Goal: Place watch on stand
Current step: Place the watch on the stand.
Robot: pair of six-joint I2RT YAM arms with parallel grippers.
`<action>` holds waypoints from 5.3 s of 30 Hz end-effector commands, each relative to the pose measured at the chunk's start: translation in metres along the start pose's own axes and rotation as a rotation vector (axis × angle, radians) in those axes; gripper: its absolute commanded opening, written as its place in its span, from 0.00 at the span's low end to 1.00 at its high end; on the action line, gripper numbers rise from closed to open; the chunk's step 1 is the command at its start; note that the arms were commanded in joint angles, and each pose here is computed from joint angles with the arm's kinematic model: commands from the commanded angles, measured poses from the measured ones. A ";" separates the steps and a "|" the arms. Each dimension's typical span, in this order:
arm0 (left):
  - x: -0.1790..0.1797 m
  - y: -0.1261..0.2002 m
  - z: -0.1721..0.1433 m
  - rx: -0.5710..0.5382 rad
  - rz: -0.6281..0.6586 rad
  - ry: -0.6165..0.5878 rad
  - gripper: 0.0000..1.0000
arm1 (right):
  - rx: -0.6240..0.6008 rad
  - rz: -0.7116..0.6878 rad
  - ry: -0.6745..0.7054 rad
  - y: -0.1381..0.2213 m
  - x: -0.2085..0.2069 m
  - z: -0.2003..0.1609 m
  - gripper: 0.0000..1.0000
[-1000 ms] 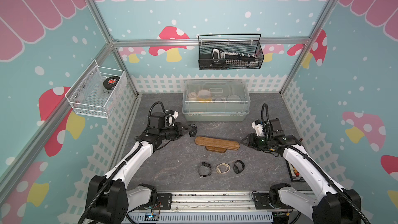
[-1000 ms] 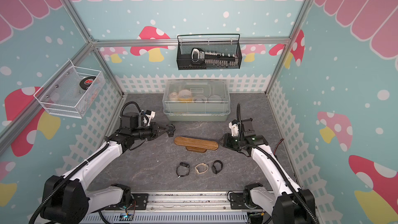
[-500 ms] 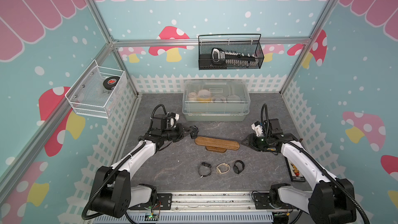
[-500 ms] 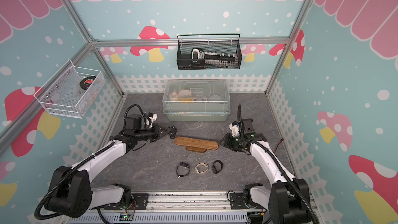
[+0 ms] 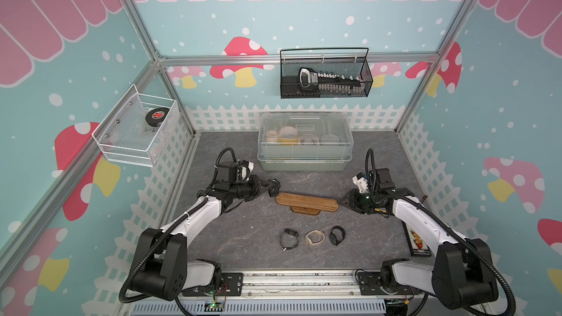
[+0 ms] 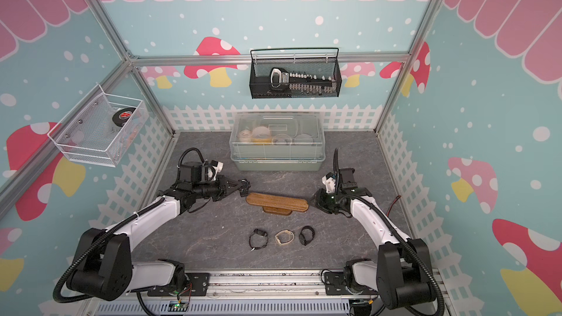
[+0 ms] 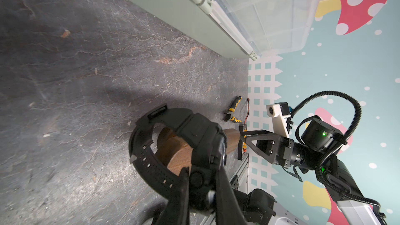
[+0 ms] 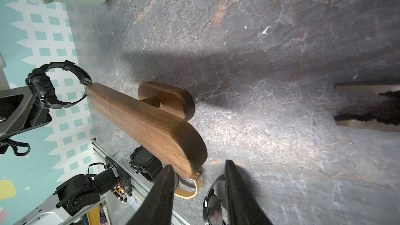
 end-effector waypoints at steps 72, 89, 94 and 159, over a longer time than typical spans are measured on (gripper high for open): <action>-0.024 -0.085 -0.058 0.229 0.062 -0.075 0.00 | -0.007 0.055 0.011 -0.017 0.003 0.012 0.25; -0.026 -0.094 -0.062 0.246 0.064 -0.080 0.06 | -0.006 0.053 0.015 -0.016 0.005 0.014 0.25; -0.027 -0.094 -0.063 0.244 0.065 -0.080 0.14 | -0.006 0.052 0.015 -0.016 0.004 0.012 0.25; -0.012 -0.020 -0.115 0.173 0.247 -0.205 0.60 | -0.052 -0.052 0.066 0.025 0.015 -0.034 0.26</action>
Point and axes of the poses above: each gripper's point midway between its finger pads, its own y axis back along the fingers, its own x axis along the line the jaws close on, z = x × y, the point moved 7 cm from there along y, back along the fingers, and after that the axes turned 7 degrees about y, right-handed, at the moved point
